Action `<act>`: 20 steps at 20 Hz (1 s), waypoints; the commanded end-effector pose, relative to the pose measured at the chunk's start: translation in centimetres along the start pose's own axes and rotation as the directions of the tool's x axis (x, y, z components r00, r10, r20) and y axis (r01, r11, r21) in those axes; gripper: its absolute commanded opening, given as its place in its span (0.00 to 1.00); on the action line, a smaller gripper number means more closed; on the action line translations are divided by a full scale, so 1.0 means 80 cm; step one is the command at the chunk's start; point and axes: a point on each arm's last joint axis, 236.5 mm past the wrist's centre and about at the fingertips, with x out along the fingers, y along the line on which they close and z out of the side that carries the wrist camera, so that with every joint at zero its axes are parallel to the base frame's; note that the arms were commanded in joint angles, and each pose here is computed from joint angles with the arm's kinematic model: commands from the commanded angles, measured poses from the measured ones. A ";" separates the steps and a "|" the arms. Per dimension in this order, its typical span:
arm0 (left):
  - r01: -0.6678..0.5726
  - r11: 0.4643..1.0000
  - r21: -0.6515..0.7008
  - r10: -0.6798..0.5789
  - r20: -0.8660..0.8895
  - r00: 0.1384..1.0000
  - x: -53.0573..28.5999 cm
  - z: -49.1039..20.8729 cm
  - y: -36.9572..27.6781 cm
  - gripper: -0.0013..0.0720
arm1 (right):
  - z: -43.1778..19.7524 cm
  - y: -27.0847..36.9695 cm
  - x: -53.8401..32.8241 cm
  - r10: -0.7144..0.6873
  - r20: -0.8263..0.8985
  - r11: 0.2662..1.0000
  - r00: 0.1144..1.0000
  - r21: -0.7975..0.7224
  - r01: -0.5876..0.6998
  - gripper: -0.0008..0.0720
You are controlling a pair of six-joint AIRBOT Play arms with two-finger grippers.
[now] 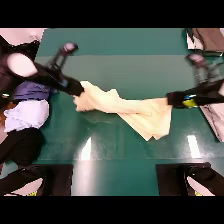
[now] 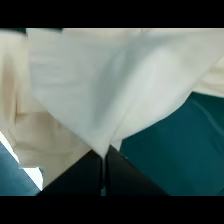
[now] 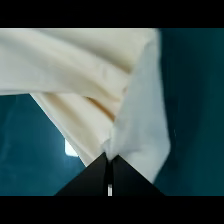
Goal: Fold the shirts.
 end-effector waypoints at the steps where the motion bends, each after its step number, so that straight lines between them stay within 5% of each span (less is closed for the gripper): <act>1: -0.078 0.990 0.120 0.050 0.220 0.974 -0.136 0.068 -0.034 0.05 | 0.042 -0.002 -0.143 0.060 0.323 0.998 0.944 -0.038 -0.051 0.03; 7: -0.225 0.952 0.209 0.051 0.614 0.788 -0.378 0.108 -0.116 0.05 | 0.058 -0.019 -0.339 0.028 0.691 0.999 0.722 -0.045 0.005 0.03; 13: -0.290 0.935 0.204 -0.009 0.832 0.554 -0.527 0.094 -0.175 0.05 | 0.057 -0.038 -0.446 -0.120 0.817 0.987 0.563 0.037 0.155 0.03; 16: -0.367 0.920 0.140 0.069 0.861 0.504 -0.549 0.091 -0.156 0.05 | 0.074 -0.056 -0.460 -0.215 0.796 0.969 0.566 0.103 0.224 0.03; 20: -0.477 0.877 -0.055 0.380 0.685 0.621 -0.467 0.083 -0.040 0.05 | 0.106 -0.098 -0.380 -0.282 0.607 0.959 0.743 0.163 0.230 0.03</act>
